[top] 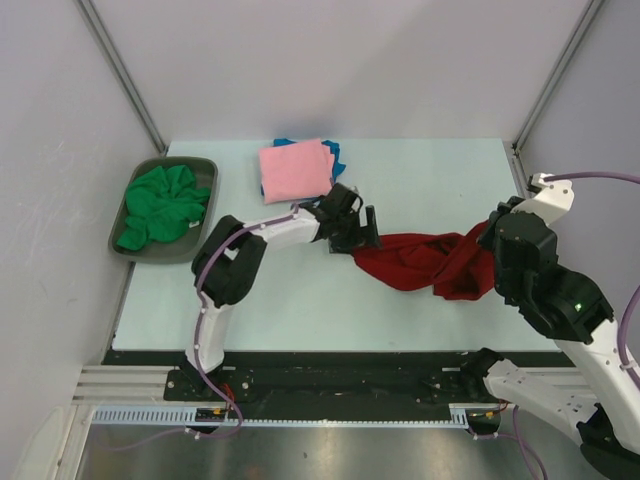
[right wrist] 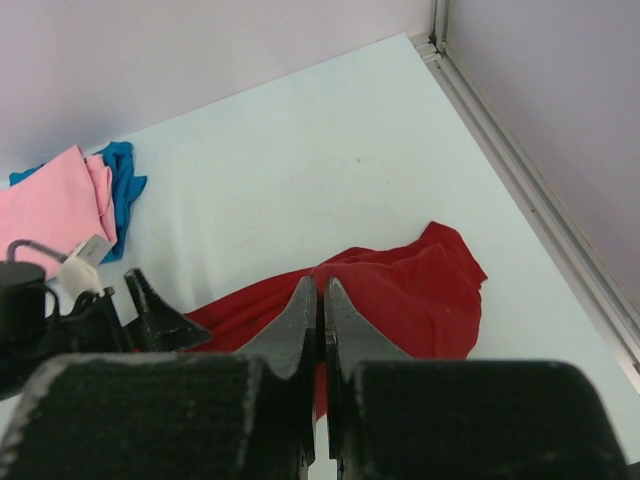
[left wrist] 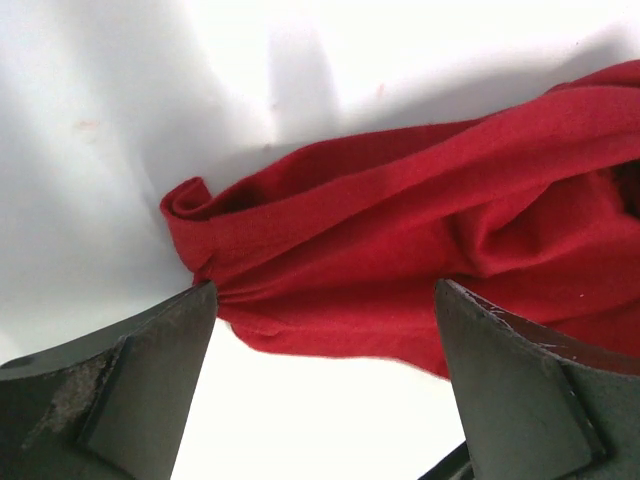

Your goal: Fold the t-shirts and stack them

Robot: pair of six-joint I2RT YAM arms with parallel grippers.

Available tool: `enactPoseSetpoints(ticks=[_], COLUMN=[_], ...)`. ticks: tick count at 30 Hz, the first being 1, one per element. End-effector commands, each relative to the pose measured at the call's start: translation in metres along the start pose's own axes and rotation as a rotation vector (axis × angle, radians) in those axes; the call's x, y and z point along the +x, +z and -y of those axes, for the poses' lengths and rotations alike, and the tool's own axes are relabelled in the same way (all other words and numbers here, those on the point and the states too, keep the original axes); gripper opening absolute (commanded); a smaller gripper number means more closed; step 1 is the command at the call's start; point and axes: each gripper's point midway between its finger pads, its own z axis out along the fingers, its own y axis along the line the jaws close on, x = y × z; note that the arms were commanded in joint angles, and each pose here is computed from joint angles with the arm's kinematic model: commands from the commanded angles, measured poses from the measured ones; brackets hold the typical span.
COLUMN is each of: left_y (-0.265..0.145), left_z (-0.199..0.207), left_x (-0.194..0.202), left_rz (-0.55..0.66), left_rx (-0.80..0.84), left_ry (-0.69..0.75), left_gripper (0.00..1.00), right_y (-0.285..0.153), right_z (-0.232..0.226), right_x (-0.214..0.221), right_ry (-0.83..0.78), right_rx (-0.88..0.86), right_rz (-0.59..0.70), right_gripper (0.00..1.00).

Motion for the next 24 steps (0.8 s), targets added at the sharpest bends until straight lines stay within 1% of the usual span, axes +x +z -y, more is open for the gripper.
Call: enactPoseSetpoints(ticks=[1, 2, 3, 5, 7, 9, 13, 14, 17, 19, 21, 23, 24], left_y=[-0.013, -0.023, -0.027, -0.035, -0.042, -0.053, -0.081, -0.093, -0.103, -0.109, -0.11, -0.109, -0.102], left_z=[-0.114, -0.108, -0.117, -0.104, -0.09, -0.068, -0.054, -0.057, -0.073, -0.078, -0.088, -0.094, -0.099], left_x=[0.076, 0.075, 0.087, 0.081, 0.073, 0.057, 0.046, 0.046, 0.045, 0.043, 0.043, 0.042, 0.045], left_rz=[-0.133, -0.11, -0.126, -0.088, -0.082, -0.05, -0.012, -0.01, 0.005, 0.024, 0.042, 0.042, 0.023], left_rx=[-0.295, -0.273, -0.28, -0.231, -0.195, -0.145, -0.127, -0.158, -0.246, -0.272, -0.312, -0.346, -0.364], left_ry=[-0.067, -0.069, -0.083, -0.096, -0.092, -0.077, -0.056, -0.047, -0.02, -0.008, 0.002, 0.01, 0.013], left_gripper=[1.0, 1.0, 1.0, 1.0, 1.0, 1.0, 1.0, 1.0, 1.0, 1.0, 1.0, 1.0, 1.0], right_y=[-0.001, -0.001, -0.002, -0.003, -0.004, -0.005, -0.007, -0.006, -0.005, -0.003, -0.002, -0.002, -0.002], right_z=[-0.01, -0.011, -0.012, -0.014, -0.015, -0.015, -0.015, -0.015, -0.018, -0.019, -0.022, -0.025, -0.025], right_x=[-0.007, -0.007, -0.006, -0.004, -0.004, -0.003, 0.005, 0.013, 0.021, 0.025, 0.031, 0.035, 0.037], right_ry=[0.053, 0.052, 0.052, 0.05, 0.048, 0.042, 0.02, 0.001, -0.026, -0.036, -0.043, -0.042, -0.043], right_rx=[-0.026, -0.028, -0.03, -0.036, -0.038, -0.042, -0.044, -0.027, -0.016, -0.01, -0.019, -0.025, -0.023], right_rz=[0.018, 0.015, 0.014, 0.01, 0.01, 0.007, -0.017, -0.036, -0.048, -0.05, -0.059, -0.065, -0.066], right_gripper=[0.0, 0.0, 0.0, 0.0, 0.0, 0.0, 0.0, 0.0, 0.0, 0.0, 0.0, 0.0, 0.0])
